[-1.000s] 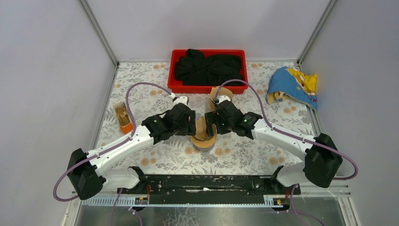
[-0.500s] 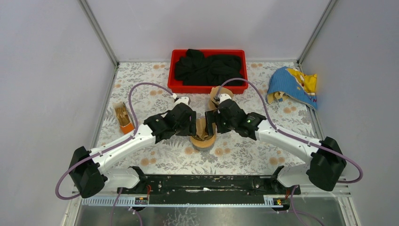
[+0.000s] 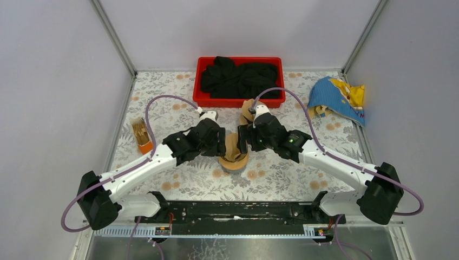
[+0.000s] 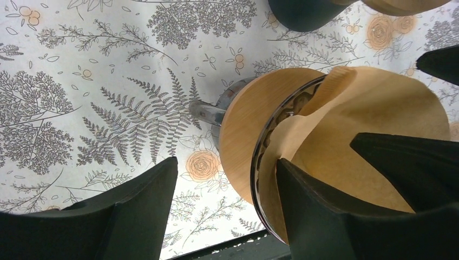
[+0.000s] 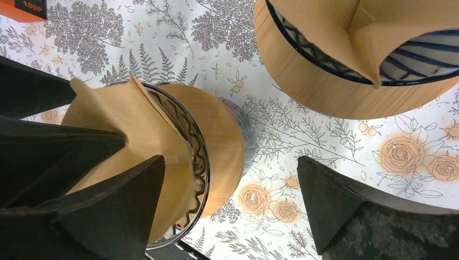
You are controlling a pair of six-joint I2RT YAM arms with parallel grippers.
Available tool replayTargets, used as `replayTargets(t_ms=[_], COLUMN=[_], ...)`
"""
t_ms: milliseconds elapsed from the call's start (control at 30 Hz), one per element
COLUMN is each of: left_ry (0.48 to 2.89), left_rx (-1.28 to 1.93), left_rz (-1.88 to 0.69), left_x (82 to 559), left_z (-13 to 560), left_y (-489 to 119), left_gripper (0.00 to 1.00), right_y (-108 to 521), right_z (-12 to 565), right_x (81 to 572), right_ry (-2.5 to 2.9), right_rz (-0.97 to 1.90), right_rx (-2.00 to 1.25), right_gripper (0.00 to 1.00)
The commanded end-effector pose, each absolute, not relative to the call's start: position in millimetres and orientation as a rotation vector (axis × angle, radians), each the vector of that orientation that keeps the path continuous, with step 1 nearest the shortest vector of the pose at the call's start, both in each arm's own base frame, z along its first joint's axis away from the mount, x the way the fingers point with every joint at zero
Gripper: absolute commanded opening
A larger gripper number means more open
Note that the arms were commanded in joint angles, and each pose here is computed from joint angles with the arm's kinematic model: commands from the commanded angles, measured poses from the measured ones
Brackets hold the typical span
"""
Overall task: Place the coffee filter in the dripper
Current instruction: Place the coffee filter in the coffee dripper.
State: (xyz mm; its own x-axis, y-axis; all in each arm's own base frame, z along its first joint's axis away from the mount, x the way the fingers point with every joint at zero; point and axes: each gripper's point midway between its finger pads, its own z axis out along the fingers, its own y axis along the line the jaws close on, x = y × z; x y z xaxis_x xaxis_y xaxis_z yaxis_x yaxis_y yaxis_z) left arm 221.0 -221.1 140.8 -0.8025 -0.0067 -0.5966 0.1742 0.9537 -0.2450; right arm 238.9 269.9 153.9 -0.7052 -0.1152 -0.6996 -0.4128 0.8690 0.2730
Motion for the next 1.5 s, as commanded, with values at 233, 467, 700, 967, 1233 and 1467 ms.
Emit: replayTargets(t_ms=[233, 467, 700, 967, 1233, 1467], left_ry=[2.411, 2.441, 2.45, 2.44, 2.445, 2.432], left_rx=[0.12, 0.124, 0.126, 0.13, 0.126, 0.113], left_rz=[-0.439, -0.387, -0.387, -0.379, -0.367, -0.365], left_x=[227.4, 225.8, 225.9, 224.4, 224.9, 226.1], left_z=[164.1, 153.2, 150.9, 152.1, 149.8, 152.6], left_y=[-224.2, -218.5, -219.6, -215.2, -214.0, -212.4], left_gripper=[0.75, 0.75, 0.75, 0.75, 0.75, 0.76], right_y=[270.5, 259.7, 259.7, 259.4, 254.7, 253.3], right_z=[163.1, 147.9, 146.5, 151.1, 135.5, 148.1], right_x=[243.3, 241.4, 237.5, 237.3, 235.8, 237.6], right_ry=[2.292, 2.33, 2.338, 2.32, 2.365, 2.325], right_rz=[0.53, 0.455, 0.464, 0.465, 0.423, 0.438], right_rx=[-0.392, -0.408, -0.435, -0.465, -0.462, -0.441], right_gripper=[0.99, 0.99, 0.99, 0.99, 0.99, 0.99])
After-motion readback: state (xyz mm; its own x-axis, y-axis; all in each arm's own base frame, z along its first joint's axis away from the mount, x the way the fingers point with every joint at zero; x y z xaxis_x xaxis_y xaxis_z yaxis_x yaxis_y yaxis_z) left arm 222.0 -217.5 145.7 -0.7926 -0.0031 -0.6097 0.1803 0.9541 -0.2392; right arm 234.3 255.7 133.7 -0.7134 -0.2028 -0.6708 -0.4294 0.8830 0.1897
